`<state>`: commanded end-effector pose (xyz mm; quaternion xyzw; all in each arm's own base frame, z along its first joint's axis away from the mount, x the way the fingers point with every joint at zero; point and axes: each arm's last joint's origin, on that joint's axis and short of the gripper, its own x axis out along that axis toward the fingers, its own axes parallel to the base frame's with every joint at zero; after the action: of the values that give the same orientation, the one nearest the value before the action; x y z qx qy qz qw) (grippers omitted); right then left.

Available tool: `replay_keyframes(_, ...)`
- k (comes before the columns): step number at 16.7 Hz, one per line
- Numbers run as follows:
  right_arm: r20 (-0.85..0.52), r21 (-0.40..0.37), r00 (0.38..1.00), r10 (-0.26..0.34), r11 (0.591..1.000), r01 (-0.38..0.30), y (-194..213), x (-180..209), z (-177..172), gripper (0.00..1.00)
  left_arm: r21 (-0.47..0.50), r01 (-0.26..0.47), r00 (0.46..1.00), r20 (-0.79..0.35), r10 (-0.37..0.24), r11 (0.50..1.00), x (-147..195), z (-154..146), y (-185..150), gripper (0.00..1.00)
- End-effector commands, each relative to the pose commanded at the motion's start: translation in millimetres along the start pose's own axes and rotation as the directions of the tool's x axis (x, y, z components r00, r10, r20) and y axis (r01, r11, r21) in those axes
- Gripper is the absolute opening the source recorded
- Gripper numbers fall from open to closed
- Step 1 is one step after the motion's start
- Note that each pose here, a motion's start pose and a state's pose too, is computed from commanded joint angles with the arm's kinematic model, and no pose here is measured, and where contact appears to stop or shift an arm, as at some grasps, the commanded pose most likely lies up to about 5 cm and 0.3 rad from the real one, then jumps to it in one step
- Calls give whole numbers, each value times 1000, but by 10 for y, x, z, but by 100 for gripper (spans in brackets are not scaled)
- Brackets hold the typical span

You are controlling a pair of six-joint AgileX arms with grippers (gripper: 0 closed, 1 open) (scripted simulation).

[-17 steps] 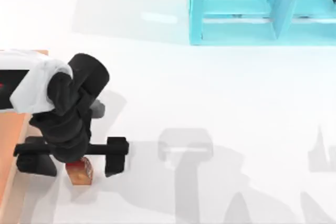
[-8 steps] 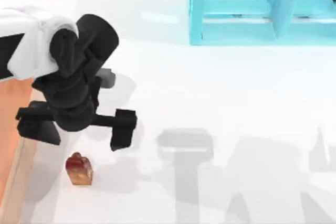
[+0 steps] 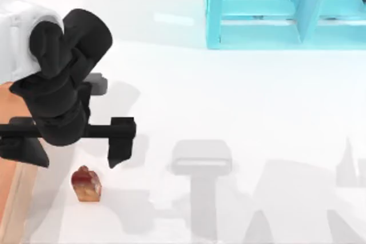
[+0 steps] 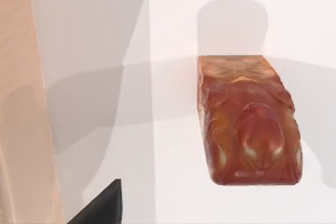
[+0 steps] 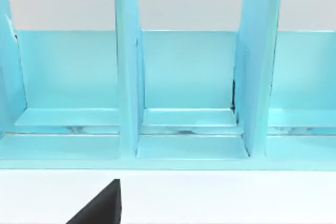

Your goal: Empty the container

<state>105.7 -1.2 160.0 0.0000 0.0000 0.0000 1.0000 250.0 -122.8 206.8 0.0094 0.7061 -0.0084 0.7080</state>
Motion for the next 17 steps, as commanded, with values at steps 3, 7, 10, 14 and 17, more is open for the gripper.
replay_keyframes(3, 0, 0, 1000, 0, 1000, 0, 0, 0, 0, 100, 6, -3, 1000, -3, 3, 1000, -3, 43, 11, 100)
replay_keyframes(7, 0, 0, 1000, 0, 1000, 0, 0, 0, 0, 100, 17, -3, 1000, -13, 3, 1000, -128, 409, 309, 100)
replay_keyframes(10, 0, 0, 1000, 0, 1000, 0, 0, 0, 0, 100, 28, -4, 1000, -5, 4, 1000, -282, 766, 840, 100)
replay_keyframes(14, 0, 0, 1000, 0, 1000, 0, 0, 0, 0, 100, 16, -10, 1000, -2, 10, 1000, -438, 1013, 1742, 100)
replay_keyframes(17, 0, 0, 1000, 0, 1000, 0, 0, 0, 0, 100, 12, -6, 1000, 0, 6, 1000, -502, 1047, 2109, 100)
